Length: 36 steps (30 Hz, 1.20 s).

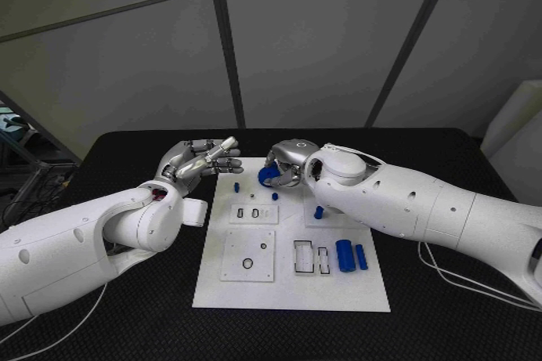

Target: Assemble the parts on the task board

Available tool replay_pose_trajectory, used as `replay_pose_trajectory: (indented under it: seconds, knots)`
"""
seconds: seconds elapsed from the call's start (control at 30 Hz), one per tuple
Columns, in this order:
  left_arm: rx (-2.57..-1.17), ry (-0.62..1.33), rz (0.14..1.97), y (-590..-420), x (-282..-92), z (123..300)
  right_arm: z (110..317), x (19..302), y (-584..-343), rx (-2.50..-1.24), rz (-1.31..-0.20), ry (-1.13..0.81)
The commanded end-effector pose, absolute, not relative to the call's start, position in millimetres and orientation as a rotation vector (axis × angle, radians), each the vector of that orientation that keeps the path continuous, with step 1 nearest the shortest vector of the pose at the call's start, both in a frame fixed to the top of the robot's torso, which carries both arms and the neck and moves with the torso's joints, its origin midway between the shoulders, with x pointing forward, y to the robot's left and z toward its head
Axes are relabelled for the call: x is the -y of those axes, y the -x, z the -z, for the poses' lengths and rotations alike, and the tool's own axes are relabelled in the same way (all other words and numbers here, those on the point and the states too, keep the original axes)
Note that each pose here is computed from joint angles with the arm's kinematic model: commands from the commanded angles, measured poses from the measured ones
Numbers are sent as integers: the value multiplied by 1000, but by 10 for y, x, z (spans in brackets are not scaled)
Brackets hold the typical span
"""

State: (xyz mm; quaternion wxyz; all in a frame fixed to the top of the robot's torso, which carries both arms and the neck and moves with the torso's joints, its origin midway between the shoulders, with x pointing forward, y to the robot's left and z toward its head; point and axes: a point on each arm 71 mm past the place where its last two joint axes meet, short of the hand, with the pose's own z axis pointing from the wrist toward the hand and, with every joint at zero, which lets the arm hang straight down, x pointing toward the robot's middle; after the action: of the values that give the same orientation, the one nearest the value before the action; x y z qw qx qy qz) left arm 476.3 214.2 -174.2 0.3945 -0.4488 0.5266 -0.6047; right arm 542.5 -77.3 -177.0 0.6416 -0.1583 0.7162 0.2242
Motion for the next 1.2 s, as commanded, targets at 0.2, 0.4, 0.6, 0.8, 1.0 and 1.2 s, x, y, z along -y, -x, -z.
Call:
replay_pose_trajectory:
  seconds: [0.2,0.4,0.6,0.8,1.0,1.2]
  knots:
    - [-1351,1135,1534,-4768,-2133,1737,1797,807,-5428,-1688,-526,355]
    - [-1355,1137,1532,-4769,-2134,1741,1802,848,-5443,-1694,-511,330]
    - [-1356,1138,1532,-4770,-2133,1742,1785,874,-5445,-1676,-508,312]
    - [-1356,1138,1531,-4771,-2134,1743,1761,904,-5429,-1654,-516,301]
    - [-1354,1139,1528,-4775,-2146,1745,1631,1019,-5374,-1516,-565,247]
    - [-1348,1138,1524,-4788,-2168,1750,1477,1249,-5268,-1369,-664,168]
